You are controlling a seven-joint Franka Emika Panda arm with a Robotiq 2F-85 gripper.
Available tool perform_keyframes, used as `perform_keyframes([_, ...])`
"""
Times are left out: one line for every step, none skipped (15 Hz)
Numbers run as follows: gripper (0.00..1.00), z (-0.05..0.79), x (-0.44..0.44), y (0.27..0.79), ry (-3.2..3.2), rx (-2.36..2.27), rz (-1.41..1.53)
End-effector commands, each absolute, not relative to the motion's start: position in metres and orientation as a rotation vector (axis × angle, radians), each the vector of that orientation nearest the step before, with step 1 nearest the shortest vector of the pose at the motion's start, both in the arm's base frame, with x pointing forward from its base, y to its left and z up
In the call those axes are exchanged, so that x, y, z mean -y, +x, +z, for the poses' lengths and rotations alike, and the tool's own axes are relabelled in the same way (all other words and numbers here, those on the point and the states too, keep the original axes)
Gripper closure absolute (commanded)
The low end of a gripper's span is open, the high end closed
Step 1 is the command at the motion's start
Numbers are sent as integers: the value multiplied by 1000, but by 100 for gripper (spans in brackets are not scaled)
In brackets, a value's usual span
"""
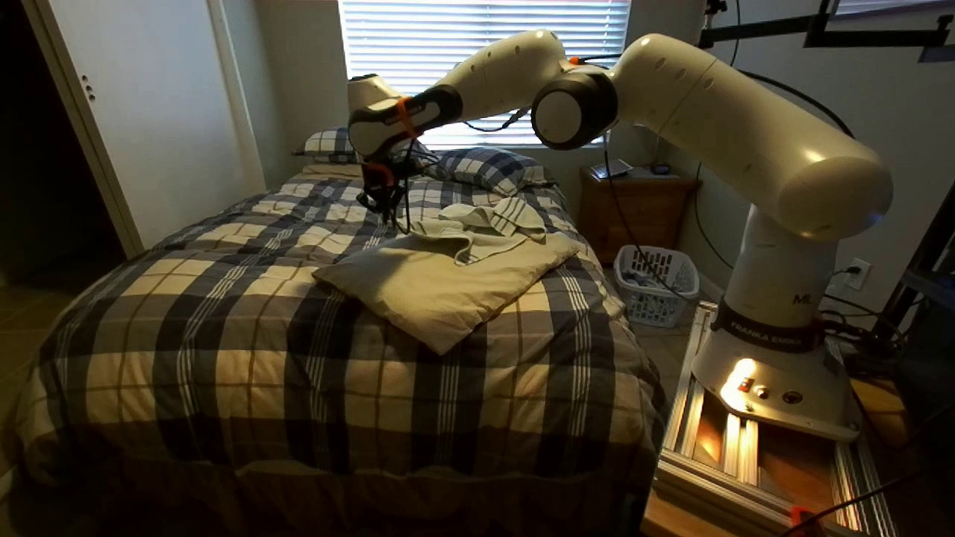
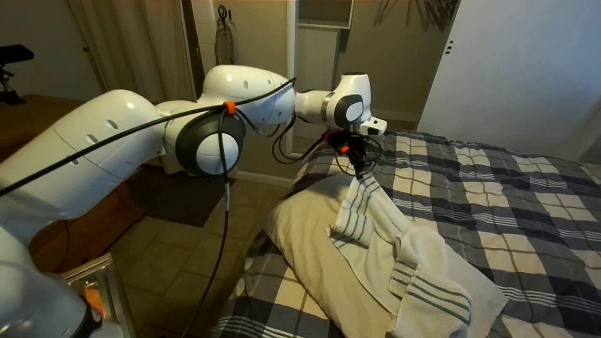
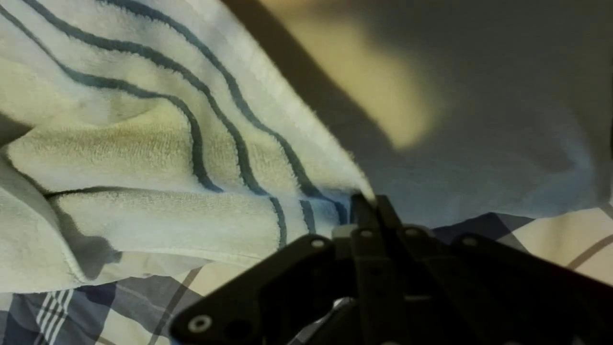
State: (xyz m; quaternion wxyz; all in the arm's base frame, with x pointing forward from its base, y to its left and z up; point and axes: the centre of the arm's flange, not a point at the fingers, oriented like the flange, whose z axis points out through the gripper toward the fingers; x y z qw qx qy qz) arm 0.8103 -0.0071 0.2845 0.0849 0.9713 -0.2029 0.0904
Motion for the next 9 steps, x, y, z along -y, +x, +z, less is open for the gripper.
perform_keyframes([99, 291, -12, 847, 2956, 596, 341])
perform_keyframes([99, 292, -14, 851, 2958, 600, 359])
perform_keyframes([99, 292, -16, 852, 2963, 599, 368])
perform_keyframes([99, 293, -17, 853, 2955, 602, 392])
perform_keyframes([99, 293, -18, 853, 2962, 598, 398])
perform_keyframes([71, 294, -18, 853, 2960, 611, 396])
perform_keyframes([71, 295, -19, 850, 2958, 607, 379])
perform_keyframes([66, 297, -22, 844, 2959, 603, 350])
perform_keyframes([58, 300, -25, 838, 2967, 590, 318])
